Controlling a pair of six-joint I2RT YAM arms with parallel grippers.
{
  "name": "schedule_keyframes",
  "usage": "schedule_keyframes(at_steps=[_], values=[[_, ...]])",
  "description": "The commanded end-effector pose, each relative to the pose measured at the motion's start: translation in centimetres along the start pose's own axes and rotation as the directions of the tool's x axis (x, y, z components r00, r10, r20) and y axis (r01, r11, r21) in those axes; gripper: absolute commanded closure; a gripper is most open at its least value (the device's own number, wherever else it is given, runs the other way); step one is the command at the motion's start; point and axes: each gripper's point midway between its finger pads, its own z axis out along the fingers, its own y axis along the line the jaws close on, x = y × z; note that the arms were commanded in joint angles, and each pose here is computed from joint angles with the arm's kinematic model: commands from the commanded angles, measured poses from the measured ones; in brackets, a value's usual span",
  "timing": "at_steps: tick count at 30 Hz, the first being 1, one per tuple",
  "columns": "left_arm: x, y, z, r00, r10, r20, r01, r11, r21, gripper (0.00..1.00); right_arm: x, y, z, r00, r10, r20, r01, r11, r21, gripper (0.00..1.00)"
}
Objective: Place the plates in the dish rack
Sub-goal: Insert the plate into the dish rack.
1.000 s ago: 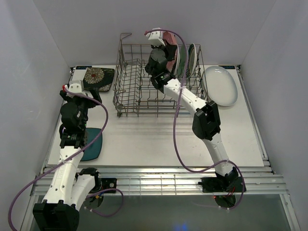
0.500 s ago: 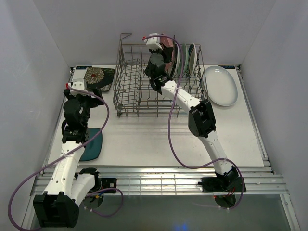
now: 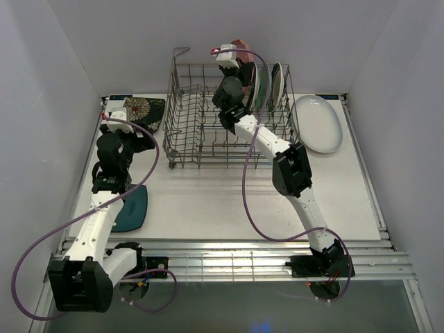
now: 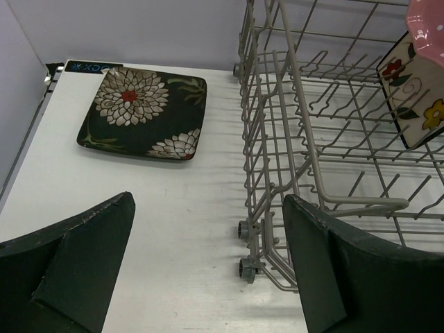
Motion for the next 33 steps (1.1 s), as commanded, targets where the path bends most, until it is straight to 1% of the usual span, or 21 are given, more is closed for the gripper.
schedule_keyframes(at_steps=[1, 5, 8, 9, 10, 11, 13, 16, 19, 21, 23, 27, 29, 32, 33], values=[[-2.7, -0.6, -0.1, 0.999, -0.009, 0.042, 0.008, 1.000, 0.030, 0.02, -5.3, -4.4, 1.1, 0.960, 0.248, 0.132, -0.258, 0.964, 0.062, 0.92], [-4.3, -1.1, -0.1, 0.998, 0.016, 0.056, -0.019, 0.998, 0.056, 0.02, -5.4, -4.9, 1.1, 0.962, 0.246, 0.119, -0.255, 0.965, 0.062, 0.92], [-5.8, -3.1, -0.6, 0.995, 0.062, 0.077, -0.074, 0.983, 0.167, 0.02, -5.5, -5.3, 1.1, 0.965, 0.241, 0.100, -0.248, 0.967, 0.062, 0.92], [-6.1, -4.7, -1.0, 0.993, 0.083, 0.087, -0.103, 0.960, 0.261, 0.02, -5.9, -5.8, 1.1, 0.964, 0.249, 0.097, -0.255, 0.965, 0.065, 0.92], [-6.6, -5.4, -1.3, 0.986, 0.127, 0.111, -0.155, 0.941, 0.300, 0.02, -5.9, -5.9, 1.0, 0.964, 0.251, 0.087, -0.257, 0.964, 0.066, 0.92], [-6.9, -6.1, -1.7, 0.970, 0.193, 0.150, -0.234, 0.908, 0.348, 0.02, -5.8, -5.8, 1.0, 0.970, 0.233, 0.069, -0.237, 0.970, 0.056, 0.92], [-7.2, -7.8, -2.5, 0.952, 0.229, 0.205, -0.297, 0.851, 0.432, 0.02, -6.6, -6.6, 0.8, 0.962, 0.265, 0.061, -0.268, 0.962, 0.049, 0.92], [-7.8, -8.2, -2.6, 0.939, 0.241, 0.247, -0.331, 0.831, 0.448, 0.02, -7.7, -7.4, 0.2, 0.959, 0.280, 0.042, -0.281, 0.959, 0.026, 0.92], [-7.8, -9.1, -2.9, 0.922, 0.263, 0.286, -0.376, 0.787, 0.489, 0.02, -9.0, -8.2, -0.5, 0.955, 0.297, 0.025, -0.297, 0.955, -0.001, 0.92], [-7.5, -10.0, -3.4, 0.908, 0.275, 0.315, -0.409, 0.743, 0.530, 0.02, -10.2, -9.0, -1.1, 0.950, 0.310, 0.020, -0.310, 0.951, -0.015, 0.92], [-7.3, -11.0, -4.4, 0.902, 0.271, 0.336, -0.425, 0.691, 0.584, 0.02, -10.4, -9.3, -1.7, 0.954, 0.301, 0.008, -0.301, 0.954, -0.015, 0.92], [-6.6, -12.5, -5.9, 0.895, 0.256, 0.366, -0.443, 0.619, 0.649, 0.02, -11.8, -10.5, -3.0, 0.953, 0.302, -0.004, -0.302, 0.953, -0.017, 0.92], [-6.4, -13.3, -6.3, 0.893, 0.250, 0.374, -0.447, 0.591, 0.671, 0.02, -12.3, -10.9, -3.7, 0.954, 0.300, -0.013, -0.300, 0.954, -0.022, 0.92], [-5.9, -14.0, -6.4, 0.884, 0.260, 0.389, -0.465, 0.582, 0.667, 0.02, -12.8, -11.4, -4.6, 0.955, 0.296, -0.025, -0.296, 0.955, -0.022, 0.92], [-5.7, -14.9, -6.8, 0.878, 0.260, 0.402, -0.475, 0.566, 0.673, 0.02, -13.3, -11.5, -5.3, 0.955, 0.295, -0.028, -0.296, 0.955, -0.036, 0.92]])
